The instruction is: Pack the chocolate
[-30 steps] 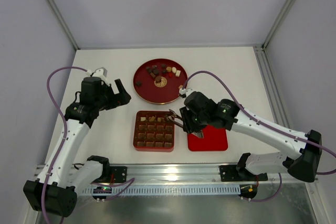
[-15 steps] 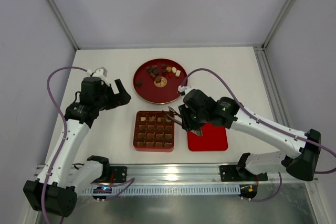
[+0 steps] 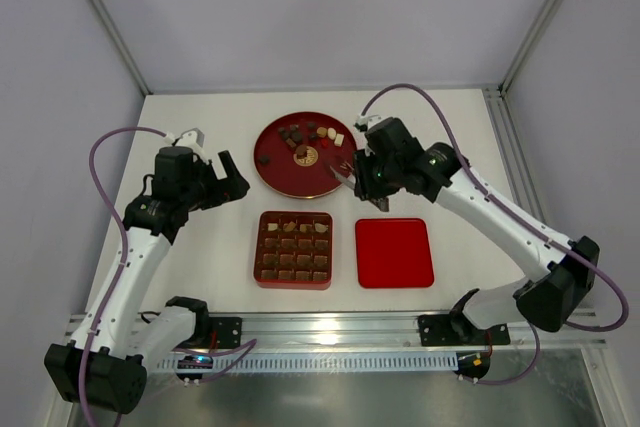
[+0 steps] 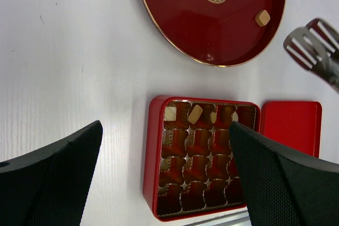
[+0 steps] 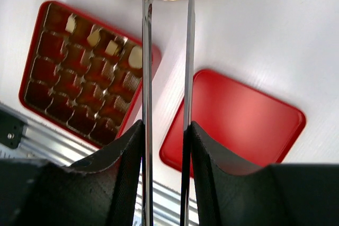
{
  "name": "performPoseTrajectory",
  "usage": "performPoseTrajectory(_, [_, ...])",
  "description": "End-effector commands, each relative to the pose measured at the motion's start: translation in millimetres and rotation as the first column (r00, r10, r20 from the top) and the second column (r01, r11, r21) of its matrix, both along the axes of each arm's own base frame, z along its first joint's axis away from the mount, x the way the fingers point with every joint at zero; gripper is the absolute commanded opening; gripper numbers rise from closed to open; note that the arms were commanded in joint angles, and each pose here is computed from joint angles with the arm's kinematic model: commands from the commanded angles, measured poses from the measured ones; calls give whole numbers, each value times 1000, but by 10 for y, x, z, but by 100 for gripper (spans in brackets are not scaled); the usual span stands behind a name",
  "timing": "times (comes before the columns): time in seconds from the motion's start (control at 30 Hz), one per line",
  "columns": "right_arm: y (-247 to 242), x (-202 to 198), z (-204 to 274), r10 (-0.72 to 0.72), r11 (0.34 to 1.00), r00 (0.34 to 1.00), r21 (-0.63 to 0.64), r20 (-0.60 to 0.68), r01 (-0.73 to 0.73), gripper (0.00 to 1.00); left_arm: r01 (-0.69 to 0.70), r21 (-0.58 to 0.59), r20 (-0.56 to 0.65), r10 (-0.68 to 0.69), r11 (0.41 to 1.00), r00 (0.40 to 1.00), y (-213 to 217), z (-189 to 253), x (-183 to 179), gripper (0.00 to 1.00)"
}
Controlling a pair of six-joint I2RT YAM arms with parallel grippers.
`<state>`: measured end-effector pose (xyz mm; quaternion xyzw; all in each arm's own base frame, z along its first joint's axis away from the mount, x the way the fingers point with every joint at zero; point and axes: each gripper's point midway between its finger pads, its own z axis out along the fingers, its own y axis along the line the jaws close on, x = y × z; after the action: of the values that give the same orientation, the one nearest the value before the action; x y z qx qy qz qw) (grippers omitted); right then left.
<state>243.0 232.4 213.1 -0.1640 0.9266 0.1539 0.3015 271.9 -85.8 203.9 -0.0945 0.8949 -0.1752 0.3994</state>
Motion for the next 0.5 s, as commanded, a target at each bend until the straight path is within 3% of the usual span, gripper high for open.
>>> performPoseTrajectory(0.0, [49, 404, 183, 13, 1000, 997, 10, 77, -13, 41, 18, -1, 11, -18, 1000, 1000, -19, 16, 5, 100])
performPoseTrajectory(0.47, [38, 1537, -137, -77, 996, 996, -42, 37, 79, 40, 21, -2, 14, -21, 1000, 1000, -26, 20, 13, 99])
